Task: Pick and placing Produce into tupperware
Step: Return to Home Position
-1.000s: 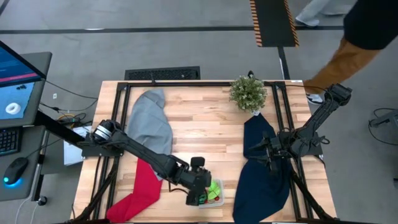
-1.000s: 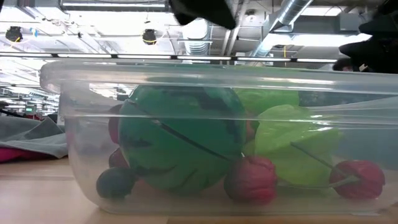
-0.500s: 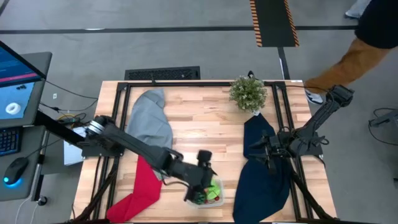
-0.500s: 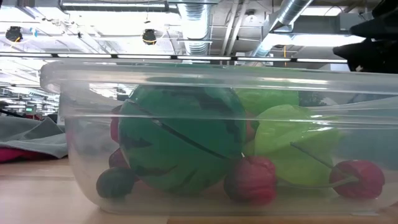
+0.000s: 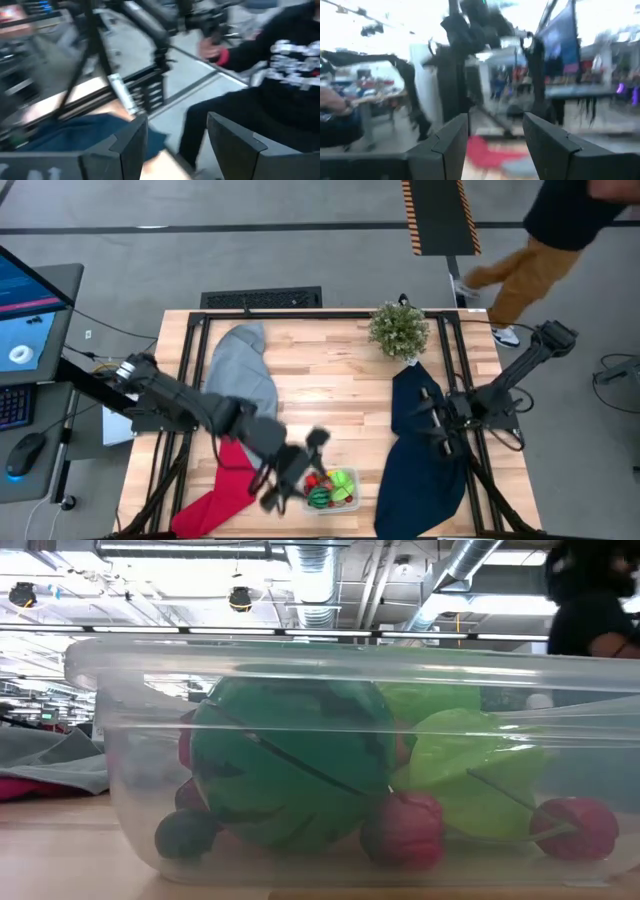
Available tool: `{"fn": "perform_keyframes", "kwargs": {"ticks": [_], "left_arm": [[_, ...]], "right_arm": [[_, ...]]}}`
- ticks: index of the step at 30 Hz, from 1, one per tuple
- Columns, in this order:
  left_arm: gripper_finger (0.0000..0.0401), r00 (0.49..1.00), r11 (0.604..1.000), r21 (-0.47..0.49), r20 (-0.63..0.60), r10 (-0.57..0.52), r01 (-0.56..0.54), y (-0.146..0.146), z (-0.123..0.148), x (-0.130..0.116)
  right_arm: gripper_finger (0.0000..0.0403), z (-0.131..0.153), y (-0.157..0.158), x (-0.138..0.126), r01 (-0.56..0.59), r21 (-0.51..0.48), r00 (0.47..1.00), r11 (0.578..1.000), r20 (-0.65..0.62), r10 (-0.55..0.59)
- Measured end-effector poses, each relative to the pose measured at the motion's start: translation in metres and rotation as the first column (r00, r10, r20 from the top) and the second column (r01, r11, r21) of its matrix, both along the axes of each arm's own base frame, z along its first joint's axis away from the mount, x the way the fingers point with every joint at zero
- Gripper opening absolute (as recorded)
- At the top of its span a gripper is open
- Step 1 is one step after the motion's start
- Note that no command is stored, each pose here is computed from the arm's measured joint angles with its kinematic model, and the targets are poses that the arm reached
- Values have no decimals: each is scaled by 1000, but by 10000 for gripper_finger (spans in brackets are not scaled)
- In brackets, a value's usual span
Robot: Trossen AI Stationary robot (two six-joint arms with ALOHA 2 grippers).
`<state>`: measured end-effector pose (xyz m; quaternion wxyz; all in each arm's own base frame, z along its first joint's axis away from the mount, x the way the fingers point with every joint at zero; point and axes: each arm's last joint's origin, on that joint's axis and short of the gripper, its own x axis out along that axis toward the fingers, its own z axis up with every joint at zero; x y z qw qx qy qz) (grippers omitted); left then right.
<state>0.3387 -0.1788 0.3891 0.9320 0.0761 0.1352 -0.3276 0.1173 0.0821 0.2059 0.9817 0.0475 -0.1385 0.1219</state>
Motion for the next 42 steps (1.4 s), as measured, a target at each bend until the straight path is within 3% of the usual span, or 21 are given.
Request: {"fn": "perform_keyframes", "kwargs": {"ticks": [3, 8, 11, 15, 21, 27, 30, 36, 42], "left_arm": [[196, 998, 998, 11, 0, 56, -56, 24, 11, -4], [196, 996, 996, 6, 10, 92, -92, 56, 14, -10], [196, 984, 988, -31, 89, 153, -151, 83, 11, -17], [196, 943, 964, -86, 205, 263, -250, 124, 8, -48], [196, 929, 961, -138, 254, 270, -242, 145, -51, -101], [196, 886, 925, -221, 288, 364, -308, 154, -100, -157], [196, 867, 919, -253, 328, 375, -302, 157, -121, -182], [196, 842, 896, -311, 344, 416, -316, 161, -161, -214], [196, 829, 883, -366, 364, 425, -293, 163, -182, -231]], "right_arm": [[214, 18, -3, 0, 71, -36, 997, 997, 46, -70], [214, 29, -15, -9, 228, -85, 972, 970, -46, -232], [214, 37, -25, -23, 186, -70, 980, 980, -53, -190], [214, 41, -38, -44, 71, -42, 997, 997, -11, -72], [214, 29, -46, -53, 125, -38, 982, 991, -138, -129], [214, 24, -46, -54, 128, -57, 972, 990, -190, -137], [214, 23, -48, -54, 188, -47, 960, 981, -202, -194], [214, 12, -51, -48, 283, -66, 931, 957, -223, -290], [214, -16, -53, -36, 338, -84, 900, 937, -261, -348]]}}
